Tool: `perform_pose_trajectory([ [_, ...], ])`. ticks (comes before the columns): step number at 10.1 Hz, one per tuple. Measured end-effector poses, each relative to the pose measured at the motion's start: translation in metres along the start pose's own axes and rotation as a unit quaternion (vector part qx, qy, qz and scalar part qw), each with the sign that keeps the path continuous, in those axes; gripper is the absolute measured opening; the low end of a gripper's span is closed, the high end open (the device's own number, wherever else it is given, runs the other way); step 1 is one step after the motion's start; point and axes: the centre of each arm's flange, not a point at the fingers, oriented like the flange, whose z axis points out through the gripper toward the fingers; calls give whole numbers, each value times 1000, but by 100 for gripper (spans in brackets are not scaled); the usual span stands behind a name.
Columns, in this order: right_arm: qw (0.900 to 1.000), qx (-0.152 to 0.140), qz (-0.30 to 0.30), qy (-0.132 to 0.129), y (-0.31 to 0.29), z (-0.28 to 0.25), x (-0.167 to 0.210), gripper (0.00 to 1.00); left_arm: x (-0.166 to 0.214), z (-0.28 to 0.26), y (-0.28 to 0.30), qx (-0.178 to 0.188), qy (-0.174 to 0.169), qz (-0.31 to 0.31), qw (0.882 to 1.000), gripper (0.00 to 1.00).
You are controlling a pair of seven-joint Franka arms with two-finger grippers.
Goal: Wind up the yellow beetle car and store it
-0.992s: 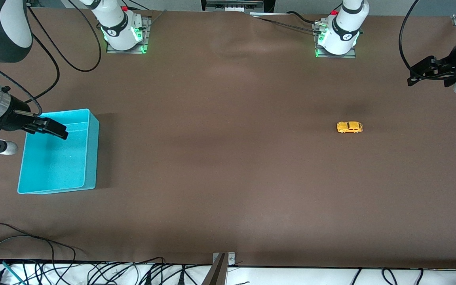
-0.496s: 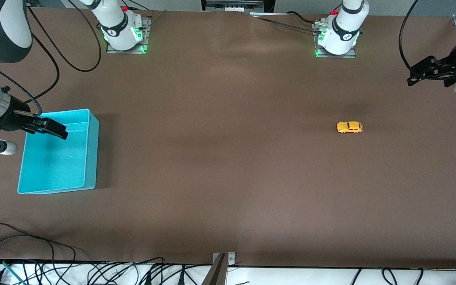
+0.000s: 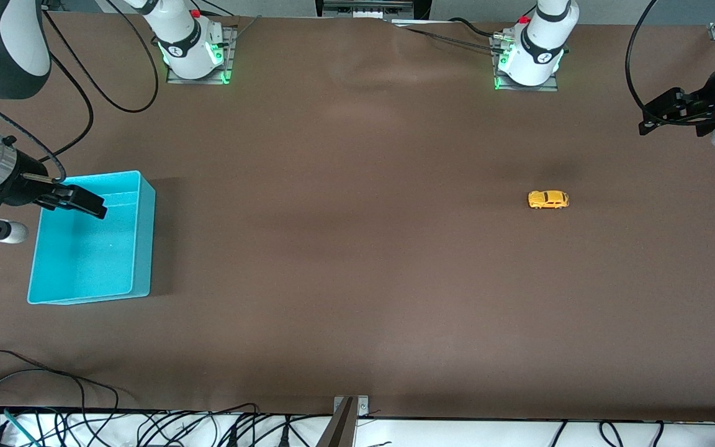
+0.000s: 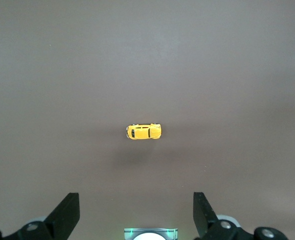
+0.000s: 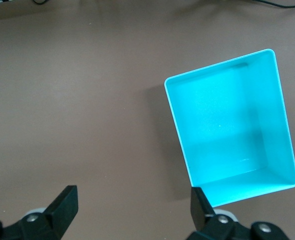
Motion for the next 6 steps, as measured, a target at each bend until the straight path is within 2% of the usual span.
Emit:
perform_pose_trajectory([
  [6, 1000, -1, 0, -2, 0, 2, 0, 100, 0, 0, 0, 0, 0, 0, 1000, 100],
])
